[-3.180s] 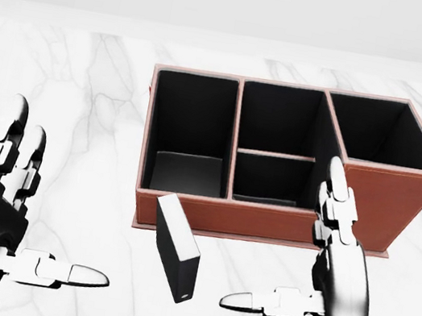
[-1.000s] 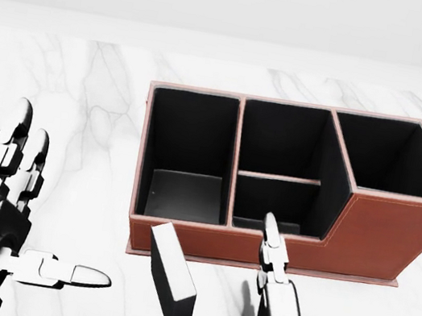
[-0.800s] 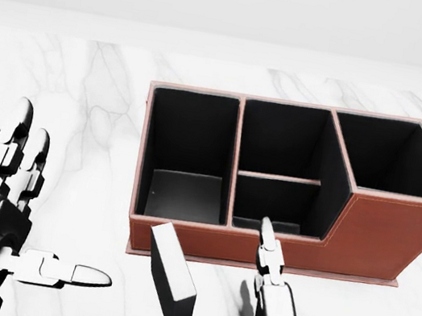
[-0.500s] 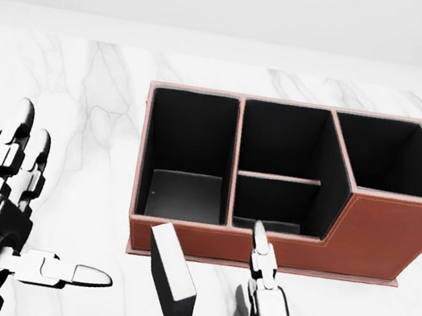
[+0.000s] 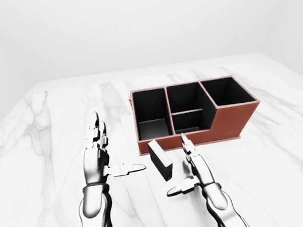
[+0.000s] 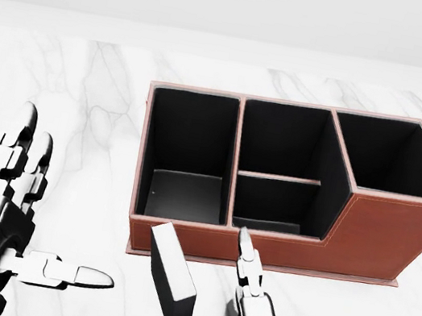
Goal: Pick up the book and place it in the right compartment of the caddy.
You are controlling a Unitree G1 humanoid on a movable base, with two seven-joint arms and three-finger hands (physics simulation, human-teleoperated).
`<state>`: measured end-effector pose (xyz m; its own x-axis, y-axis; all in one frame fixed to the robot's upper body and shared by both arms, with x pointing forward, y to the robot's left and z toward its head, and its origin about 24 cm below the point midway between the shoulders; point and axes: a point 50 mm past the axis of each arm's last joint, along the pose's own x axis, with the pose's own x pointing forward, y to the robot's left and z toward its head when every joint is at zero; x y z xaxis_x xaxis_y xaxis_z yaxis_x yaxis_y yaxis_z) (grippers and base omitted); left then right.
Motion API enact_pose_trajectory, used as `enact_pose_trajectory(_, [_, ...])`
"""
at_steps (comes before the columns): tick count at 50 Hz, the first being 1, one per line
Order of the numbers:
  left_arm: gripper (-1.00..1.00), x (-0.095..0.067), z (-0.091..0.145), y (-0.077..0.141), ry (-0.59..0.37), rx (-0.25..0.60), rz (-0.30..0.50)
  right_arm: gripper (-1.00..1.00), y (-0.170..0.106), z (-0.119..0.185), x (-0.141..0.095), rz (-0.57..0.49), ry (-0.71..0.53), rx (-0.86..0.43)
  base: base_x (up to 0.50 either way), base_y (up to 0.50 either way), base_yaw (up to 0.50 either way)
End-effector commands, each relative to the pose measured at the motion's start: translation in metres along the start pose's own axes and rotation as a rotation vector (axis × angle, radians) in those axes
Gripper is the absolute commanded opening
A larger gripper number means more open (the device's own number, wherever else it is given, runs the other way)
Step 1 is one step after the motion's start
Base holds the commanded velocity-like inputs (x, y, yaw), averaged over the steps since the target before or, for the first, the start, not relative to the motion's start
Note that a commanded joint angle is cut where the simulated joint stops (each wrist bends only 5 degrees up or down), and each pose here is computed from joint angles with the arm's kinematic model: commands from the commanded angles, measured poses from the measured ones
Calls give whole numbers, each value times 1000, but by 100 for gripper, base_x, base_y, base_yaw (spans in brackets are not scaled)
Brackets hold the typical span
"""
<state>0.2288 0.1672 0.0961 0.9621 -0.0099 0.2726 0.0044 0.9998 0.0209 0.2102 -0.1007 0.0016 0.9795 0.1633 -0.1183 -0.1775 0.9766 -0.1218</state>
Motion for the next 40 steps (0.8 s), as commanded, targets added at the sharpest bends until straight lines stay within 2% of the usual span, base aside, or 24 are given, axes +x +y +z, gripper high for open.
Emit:
enact_pose_trajectory(1, [100, 0, -1, -1, 3, 1, -2, 100, 5, -4, 1, 15, 17, -5, 0, 0, 0])
enact_pose_trajectory(40, [100, 1, -4, -1, 8, -1, -4, 100, 27, -31, 11, 78, 140, -59, 0, 0, 0])
